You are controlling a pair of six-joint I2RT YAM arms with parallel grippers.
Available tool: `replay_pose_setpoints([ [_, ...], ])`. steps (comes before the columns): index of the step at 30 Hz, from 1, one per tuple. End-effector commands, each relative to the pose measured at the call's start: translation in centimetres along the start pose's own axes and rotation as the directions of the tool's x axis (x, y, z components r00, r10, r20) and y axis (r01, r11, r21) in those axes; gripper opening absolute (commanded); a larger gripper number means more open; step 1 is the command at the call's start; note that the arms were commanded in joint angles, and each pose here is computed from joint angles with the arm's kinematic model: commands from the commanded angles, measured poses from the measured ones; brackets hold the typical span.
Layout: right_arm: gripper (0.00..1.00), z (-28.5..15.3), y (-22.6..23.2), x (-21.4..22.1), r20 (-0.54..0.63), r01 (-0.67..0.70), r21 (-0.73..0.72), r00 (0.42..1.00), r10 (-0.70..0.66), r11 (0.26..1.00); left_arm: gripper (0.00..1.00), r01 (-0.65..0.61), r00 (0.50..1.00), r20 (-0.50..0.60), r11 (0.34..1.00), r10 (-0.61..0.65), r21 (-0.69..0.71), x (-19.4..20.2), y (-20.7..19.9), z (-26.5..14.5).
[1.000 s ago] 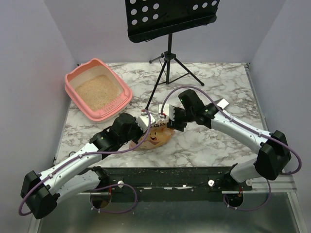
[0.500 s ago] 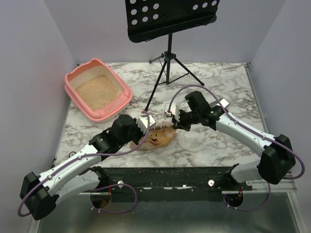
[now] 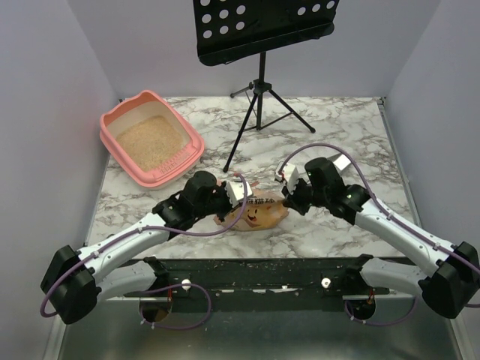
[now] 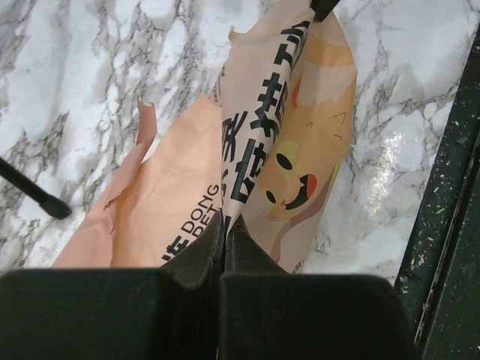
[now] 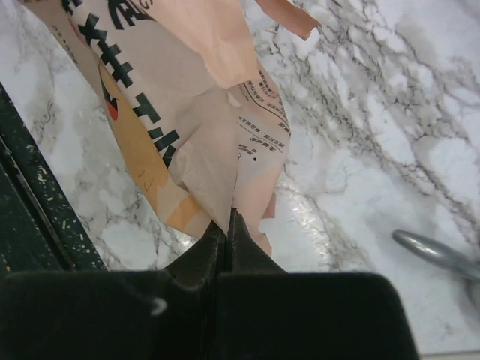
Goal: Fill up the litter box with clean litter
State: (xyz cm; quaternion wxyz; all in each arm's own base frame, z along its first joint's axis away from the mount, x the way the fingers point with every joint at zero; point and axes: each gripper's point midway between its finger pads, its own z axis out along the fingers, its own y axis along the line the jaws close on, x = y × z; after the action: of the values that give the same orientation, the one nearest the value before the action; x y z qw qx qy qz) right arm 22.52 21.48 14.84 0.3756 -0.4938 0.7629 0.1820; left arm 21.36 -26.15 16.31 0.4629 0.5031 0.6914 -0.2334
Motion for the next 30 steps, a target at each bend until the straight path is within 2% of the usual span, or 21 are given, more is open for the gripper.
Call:
replay_pose_setpoints([
  [1, 0.01, -0.2, -1.0, 1.1, 0.020, -0.170, 0.114, 0.985, 0.169, 0.979, 0.00, -0.080, 0.972, 0.226, 0.996, 0.068, 0.042, -3.2, -1.2, -0.4],
  [2, 0.01, -0.2, -1.4, 0.9, 0.035, -0.190, 0.138, 0.982, 0.187, 0.972, 0.00, -0.079, 0.967, 0.244, 0.996, 0.069, 0.031, -3.5, -1.2, -0.7],
  [3, 0.10, -0.3, -1.6, 0.3, 0.055, -0.199, 0.142, 0.980, 0.193, 0.970, 0.00, -0.082, 0.965, 0.250, 0.996, 0.073, 0.022, -3.6, -1.1, -1.0],
  [4, 0.25, -0.5, -1.9, -0.6, 0.079, -0.206, 0.149, 0.977, 0.196, 0.967, 0.00, -0.087, 0.963, 0.256, 0.996, 0.080, 0.017, -3.8, -1.1, -1.2],
  [6, 0.37, -1.5, -2.9, -2.3, 0.142, -0.231, 0.195, 0.968, 0.205, 0.953, 0.00, -0.084, 0.963, 0.258, 0.996, 0.078, 0.013, -3.8, -1.1, -1.4],
  [7, 0.50, -2.3, -3.5, -3.4, 0.194, -0.244, 0.221, 0.960, 0.202, 0.944, 0.00, -0.085, 0.964, 0.254, 0.996, 0.079, 0.015, -3.8, -1.2, -1.5],
  [8, 0.58, -3.2, -4.4, -4.2, 0.243, -0.274, 0.270, 0.947, 0.210, 0.923, 0.00, -0.084, 0.967, 0.243, 0.996, 0.080, 0.005, -3.7, -1.1, -1.4],
  [9, 0.74, -6.9, -7.7, -5.3, 0.373, -0.393, 0.443, 0.898, 0.233, 0.806, 0.00, -0.081, 0.971, 0.222, 0.996, 0.085, -0.025, -3.6, -0.6, -1.4],
  [10, 0.79, -8.1, -8.7, -5.2, 0.407, -0.446, 0.494, 0.877, 0.255, 0.747, 0.00, -0.081, 0.971, 0.221, 0.996, 0.087, -0.034, -3.8, -0.5, -1.4],
  [11, 0.81, -9.2, -9.8, -5.1, 0.435, -0.487, 0.542, 0.860, 0.268, 0.684, 0.00, -0.081, 0.972, 0.217, 0.996, 0.087, -0.036, -3.7, -0.6, -1.4],
  [15, 0.80, -11.0, -12.0, -3.3, 0.457, -0.590, 0.609, 0.807, 0.374, 0.530, 0.00, -0.065, 0.980, 0.185, 0.996, 0.075, -0.061, -3.4, -0.1, -0.9],
  [18, 0.77, -12.0, -14.5, 0.2, 0.521, -0.699, 0.629, 0.704, 0.483, 0.341, 0.00, -0.064, 0.981, 0.179, 0.995, 0.078, -0.083, -3.2, 0.1, -0.8],
  [20, 0.72, -12.2, -15.6, 2.4, 0.561, -0.754, 0.608, 0.629, 0.539, 0.248, 0.00, -0.059, 0.980, 0.183, 0.994, 0.074, -0.090, -3.3, 0.1, -0.7],
  [23, 0.72, -11.9, -16.9, 6.1, 0.605, -0.810, 0.575, 0.516, 0.607, 0.116, 0.00, -0.050, 0.983, 0.171, 0.993, 0.068, -0.107, -3.2, 0.3, -0.6],
  [26, 0.68, -11.1, -17.4, 9.6, 0.625, -0.841, 0.540, 0.409, 0.665, 0.011, 0.00, -0.044, 0.985, 0.164, 0.993, 0.062, -0.110, -3.2, 0.4, -0.6],
  [30, 0.66, -9.8, -17.3, 13.7, 0.614, -0.839, 0.537, 0.319, 0.722, -0.087, 0.00, -0.041, 0.986, 0.156, 0.993, 0.058, -0.115, -3.2, 0.6, -0.5],
])
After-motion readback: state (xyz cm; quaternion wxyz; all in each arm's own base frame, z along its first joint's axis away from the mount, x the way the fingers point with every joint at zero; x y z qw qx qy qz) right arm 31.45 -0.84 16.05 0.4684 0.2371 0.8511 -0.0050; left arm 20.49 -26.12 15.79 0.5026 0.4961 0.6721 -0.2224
